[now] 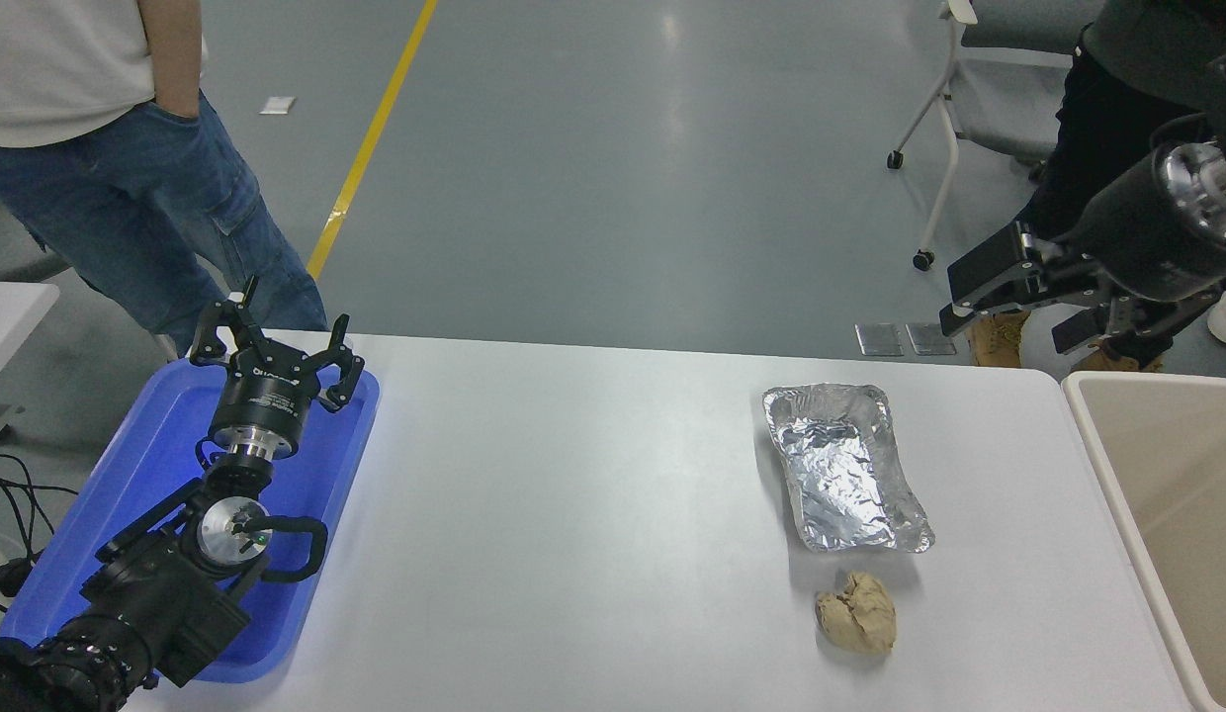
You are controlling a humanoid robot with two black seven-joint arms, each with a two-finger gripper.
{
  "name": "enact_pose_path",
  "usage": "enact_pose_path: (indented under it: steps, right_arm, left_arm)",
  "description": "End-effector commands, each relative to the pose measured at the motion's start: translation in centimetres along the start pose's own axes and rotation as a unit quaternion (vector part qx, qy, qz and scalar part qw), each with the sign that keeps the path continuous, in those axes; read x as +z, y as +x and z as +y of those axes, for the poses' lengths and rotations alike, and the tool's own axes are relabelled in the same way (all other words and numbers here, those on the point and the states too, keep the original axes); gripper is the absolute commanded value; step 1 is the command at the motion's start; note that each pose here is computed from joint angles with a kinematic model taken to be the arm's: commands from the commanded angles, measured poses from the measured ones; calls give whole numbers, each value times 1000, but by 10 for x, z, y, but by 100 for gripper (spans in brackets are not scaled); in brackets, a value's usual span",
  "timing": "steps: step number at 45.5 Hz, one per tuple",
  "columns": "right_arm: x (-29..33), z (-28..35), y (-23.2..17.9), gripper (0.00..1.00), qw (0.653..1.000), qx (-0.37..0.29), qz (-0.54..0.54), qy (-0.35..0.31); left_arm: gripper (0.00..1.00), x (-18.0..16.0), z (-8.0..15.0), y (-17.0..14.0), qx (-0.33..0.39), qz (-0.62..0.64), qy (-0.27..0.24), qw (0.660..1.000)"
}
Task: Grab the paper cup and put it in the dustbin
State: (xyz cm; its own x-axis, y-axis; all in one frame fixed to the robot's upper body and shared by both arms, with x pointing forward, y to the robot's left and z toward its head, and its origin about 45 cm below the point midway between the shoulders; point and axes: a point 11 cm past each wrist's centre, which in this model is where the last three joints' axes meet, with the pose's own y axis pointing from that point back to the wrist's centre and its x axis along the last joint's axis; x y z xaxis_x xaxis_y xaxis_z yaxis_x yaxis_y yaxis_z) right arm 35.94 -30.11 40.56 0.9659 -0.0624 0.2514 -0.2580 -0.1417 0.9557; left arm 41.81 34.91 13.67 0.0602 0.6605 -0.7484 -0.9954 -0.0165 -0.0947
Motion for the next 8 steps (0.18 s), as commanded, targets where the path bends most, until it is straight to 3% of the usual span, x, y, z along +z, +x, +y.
enact_pose_path:
  steps: [1,8]
  right_arm:
    - [-2,3,0,100,1000,-1,2,1]
    - [-1,3,-1,100,1000,-1,1,1]
  left_arm:
    - [100,0,0,0,-1,0,0,1000]
    - [100,0,0,0,0,0,-1,1000]
